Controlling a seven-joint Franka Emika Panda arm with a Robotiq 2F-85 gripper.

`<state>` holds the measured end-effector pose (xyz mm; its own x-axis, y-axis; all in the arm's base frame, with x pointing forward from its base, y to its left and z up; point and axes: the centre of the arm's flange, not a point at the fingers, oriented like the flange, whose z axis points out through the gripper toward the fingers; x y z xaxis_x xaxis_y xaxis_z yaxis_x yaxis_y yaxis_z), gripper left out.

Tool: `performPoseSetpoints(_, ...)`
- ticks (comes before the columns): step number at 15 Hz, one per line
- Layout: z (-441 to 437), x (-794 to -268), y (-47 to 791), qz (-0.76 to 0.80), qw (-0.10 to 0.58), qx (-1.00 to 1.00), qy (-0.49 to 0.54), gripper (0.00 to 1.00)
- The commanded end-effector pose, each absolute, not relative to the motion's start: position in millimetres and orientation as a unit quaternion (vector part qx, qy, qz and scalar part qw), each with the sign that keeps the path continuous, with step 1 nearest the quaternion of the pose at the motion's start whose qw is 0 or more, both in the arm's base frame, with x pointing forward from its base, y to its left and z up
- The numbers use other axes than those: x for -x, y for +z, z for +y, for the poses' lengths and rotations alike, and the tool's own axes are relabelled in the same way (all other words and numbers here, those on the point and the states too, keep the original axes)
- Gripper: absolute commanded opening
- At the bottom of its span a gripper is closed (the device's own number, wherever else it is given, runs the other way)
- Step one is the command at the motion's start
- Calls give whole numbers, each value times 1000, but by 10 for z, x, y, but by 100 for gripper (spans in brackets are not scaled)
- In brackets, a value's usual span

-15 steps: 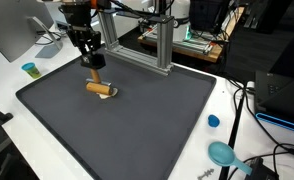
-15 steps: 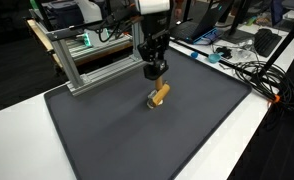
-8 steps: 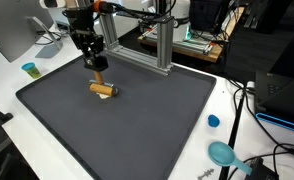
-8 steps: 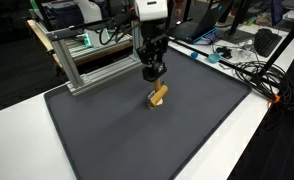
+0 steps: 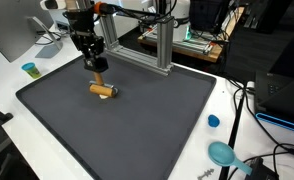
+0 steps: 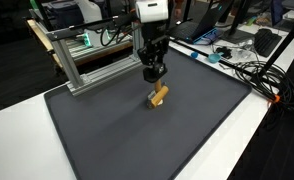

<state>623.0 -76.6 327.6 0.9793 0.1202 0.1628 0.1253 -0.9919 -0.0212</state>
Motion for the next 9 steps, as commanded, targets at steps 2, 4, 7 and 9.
performPoseSetpoints(2,-766,-6230,3276,-62,16,995,-81,22)
performPoseSetpoints(4,-785,-6250,3254,-54,16,995,-86,22)
performPoseSetpoints(7,-810,-6277,3247,-50,15,995,-85,22)
performPoseSetpoints(9,-792,-6254,3184,-62,-1,996,-60,22)
